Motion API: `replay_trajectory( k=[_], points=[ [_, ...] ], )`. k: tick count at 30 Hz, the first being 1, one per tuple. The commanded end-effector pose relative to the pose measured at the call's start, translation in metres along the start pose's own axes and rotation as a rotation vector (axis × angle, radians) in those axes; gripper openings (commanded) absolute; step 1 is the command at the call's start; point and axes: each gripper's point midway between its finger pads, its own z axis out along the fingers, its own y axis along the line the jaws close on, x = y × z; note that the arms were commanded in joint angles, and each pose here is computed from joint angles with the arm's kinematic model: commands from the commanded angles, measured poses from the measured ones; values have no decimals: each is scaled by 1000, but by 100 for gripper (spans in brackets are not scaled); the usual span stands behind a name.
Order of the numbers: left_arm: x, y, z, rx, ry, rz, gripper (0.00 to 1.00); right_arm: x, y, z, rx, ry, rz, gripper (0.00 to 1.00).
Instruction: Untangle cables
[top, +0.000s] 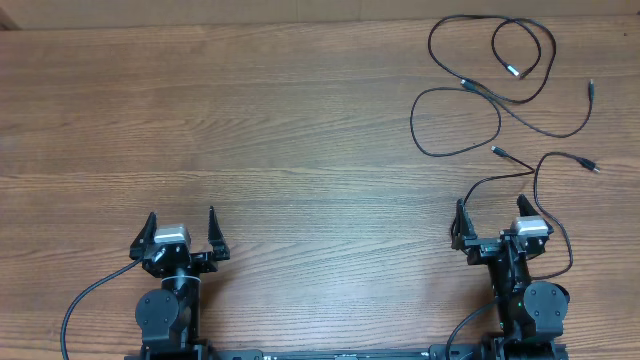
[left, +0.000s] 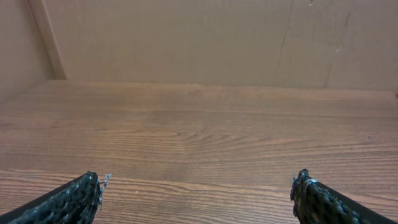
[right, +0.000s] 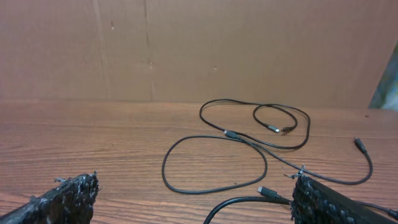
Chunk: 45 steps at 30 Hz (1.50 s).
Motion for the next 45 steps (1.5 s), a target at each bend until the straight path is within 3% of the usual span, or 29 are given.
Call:
replay_trajectory(
  k=[1,45],
  points=[
    [1,-3,0,15,-5,23,99,1,0,0,1,-6,2,100],
    [0,-4,0,17,-8,-30,100,1,0,0,1,-7,2,100]
  ],
)
